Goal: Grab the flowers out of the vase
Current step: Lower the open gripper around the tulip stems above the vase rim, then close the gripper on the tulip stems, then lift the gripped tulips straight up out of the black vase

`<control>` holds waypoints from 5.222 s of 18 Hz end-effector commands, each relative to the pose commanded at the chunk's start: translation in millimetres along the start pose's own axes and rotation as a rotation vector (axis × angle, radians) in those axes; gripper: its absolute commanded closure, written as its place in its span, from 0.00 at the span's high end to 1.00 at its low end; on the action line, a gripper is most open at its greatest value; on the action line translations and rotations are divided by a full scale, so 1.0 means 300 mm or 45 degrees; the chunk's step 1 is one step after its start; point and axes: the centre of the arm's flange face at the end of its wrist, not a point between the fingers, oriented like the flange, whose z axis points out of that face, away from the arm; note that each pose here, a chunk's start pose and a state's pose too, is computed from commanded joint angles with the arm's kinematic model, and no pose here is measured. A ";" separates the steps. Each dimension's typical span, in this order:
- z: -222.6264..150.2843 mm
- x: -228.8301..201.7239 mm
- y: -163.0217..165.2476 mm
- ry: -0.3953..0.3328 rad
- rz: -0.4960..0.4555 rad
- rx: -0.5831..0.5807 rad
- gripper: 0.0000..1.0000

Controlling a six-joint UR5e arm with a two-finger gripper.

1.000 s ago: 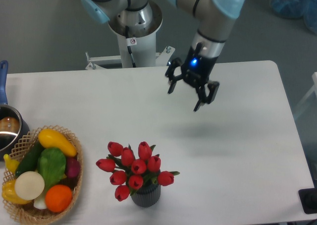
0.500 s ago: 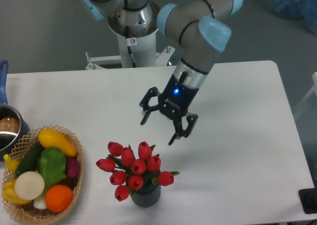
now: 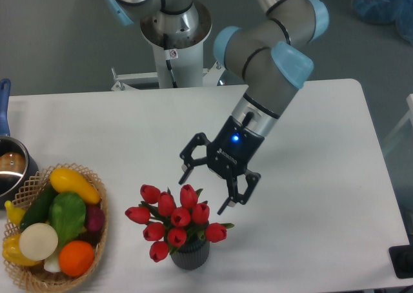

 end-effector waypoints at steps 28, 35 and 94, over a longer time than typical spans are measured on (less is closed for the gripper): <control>0.143 0.037 0.031 0.149 -0.032 0.108 0.23; 0.138 0.035 0.032 0.139 -0.029 0.095 0.03; -0.559 0.000 -0.309 -0.252 -0.053 0.269 0.00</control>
